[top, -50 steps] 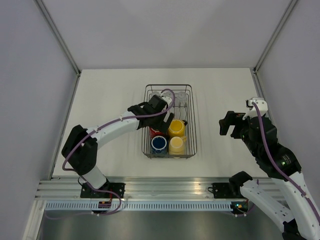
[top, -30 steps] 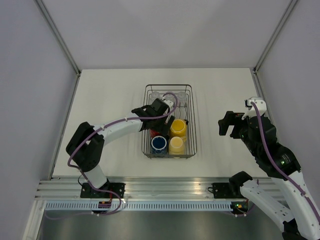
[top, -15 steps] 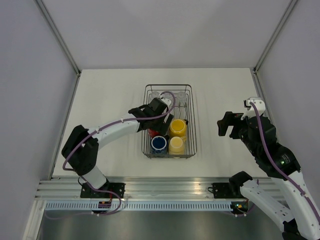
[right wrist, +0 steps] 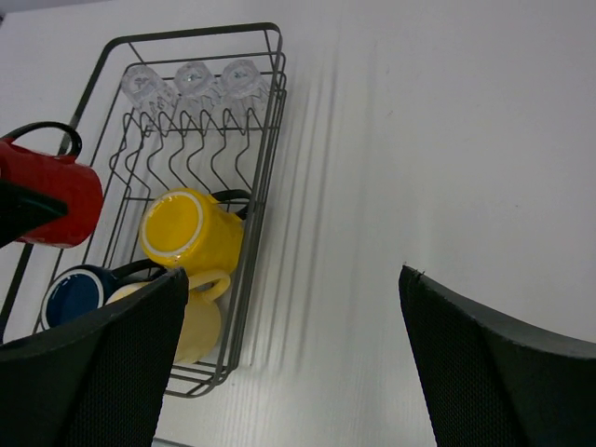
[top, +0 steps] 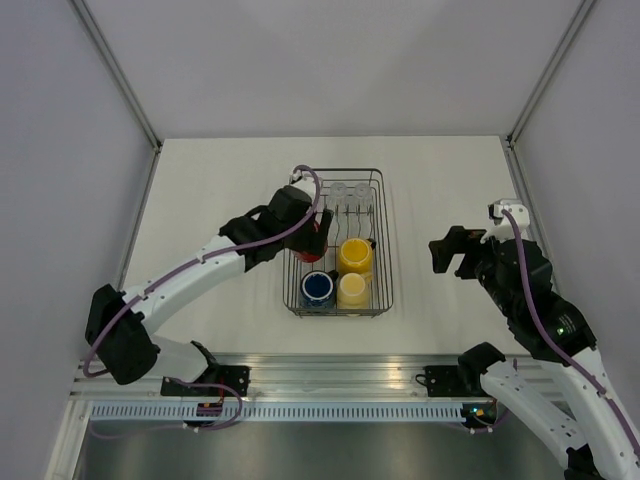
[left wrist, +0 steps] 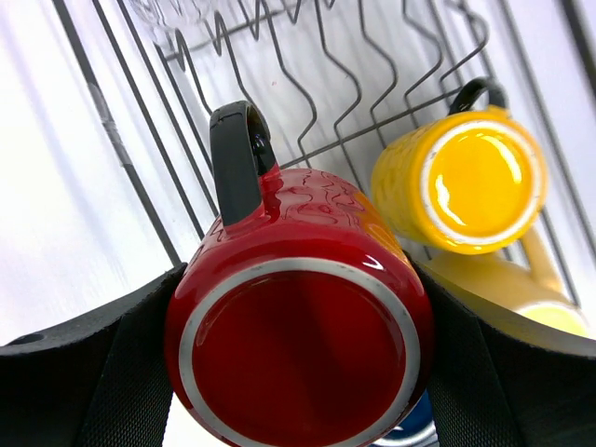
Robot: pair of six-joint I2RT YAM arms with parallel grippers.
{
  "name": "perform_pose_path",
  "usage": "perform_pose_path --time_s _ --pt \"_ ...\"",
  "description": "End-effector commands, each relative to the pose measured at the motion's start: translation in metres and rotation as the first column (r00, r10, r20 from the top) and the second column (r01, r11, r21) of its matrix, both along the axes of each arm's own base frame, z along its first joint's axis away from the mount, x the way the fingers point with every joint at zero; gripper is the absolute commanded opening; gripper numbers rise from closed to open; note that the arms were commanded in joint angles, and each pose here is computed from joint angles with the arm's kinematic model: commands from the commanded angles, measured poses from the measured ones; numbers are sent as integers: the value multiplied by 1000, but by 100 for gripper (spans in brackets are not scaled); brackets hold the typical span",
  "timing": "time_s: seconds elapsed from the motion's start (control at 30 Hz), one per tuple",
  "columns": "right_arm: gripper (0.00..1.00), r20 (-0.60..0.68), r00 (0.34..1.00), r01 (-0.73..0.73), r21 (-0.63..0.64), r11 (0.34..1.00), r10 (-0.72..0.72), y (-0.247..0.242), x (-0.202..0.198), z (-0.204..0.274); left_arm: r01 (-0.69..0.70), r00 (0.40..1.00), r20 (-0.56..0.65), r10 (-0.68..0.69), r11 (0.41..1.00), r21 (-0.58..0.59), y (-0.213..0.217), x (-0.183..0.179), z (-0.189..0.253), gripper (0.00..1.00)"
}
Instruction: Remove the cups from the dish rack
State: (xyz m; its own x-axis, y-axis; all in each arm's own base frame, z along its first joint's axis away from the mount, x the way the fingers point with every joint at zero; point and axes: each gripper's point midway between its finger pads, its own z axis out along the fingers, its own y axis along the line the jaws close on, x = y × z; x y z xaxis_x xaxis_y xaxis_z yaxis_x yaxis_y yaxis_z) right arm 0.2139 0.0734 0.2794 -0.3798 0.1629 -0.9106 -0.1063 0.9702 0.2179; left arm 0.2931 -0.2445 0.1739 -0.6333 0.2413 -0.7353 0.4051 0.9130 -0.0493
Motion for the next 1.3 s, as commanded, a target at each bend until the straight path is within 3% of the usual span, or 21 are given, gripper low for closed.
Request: perform_pose_path --time_s 0.0,0.17,0.27,0.37,0.4,0.47,0.53,0.57,0.73,0.8,0.9,1.07,1.27 --pt "98 106 990 -101 128 987 87 24 0 22 -23 993 110 46 978 -208 -9 1 60 2" --pt "98 151 953 -290 218 932 261 64 -3 26 34 991 131 19 919 -392 -19 -18 88 2" --pt "98 167 901 -432 274 859 400 94 -9 26 126 984 175 -38 840 -528 -31 -36 116 2" --pt "98 202 815 -578 344 740 543 125 -21 30 204 972 224 -76 748 -631 -37 -52 145 2" --pt "98 249 737 -673 359 647 629 140 -33 36 234 966 242 -90 701 -674 -39 -60 155 2" --pt "98 259 687 -712 426 558 679 154 -40 39 244 966 241 -96 655 -716 -40 -67 161 2" --pt "98 331 611 -776 433 459 719 164 -49 47 255 965 240 -103 576 -777 -43 -76 175 2" --pt "98 339 604 -774 464 431 721 165 -51 50 279 960 245 -135 534 -798 -46 -83 181 2" --pt "98 460 522 -836 442 325 718 170 -62 65 318 940 259 -223 290 -903 -55 -112 208 2" --pt "98 471 510 -839 459 294 719 172 -66 67 309 930 245 -273 221 -925 -59 -121 211 2" --pt "93 520 455 -868 439 230 723 176 -75 78 300 925 244 -292 164 -940 -59 -126 215 2" --pt "79 532 425 -876 447 183 733 188 -80 80 285 929 253 -270 87 -955 -53 -128 218 2" --pt "61 578 346 -910 399 114 739 209 -93 89 243 945 222 -241 61 -968 -49 -125 215 2"
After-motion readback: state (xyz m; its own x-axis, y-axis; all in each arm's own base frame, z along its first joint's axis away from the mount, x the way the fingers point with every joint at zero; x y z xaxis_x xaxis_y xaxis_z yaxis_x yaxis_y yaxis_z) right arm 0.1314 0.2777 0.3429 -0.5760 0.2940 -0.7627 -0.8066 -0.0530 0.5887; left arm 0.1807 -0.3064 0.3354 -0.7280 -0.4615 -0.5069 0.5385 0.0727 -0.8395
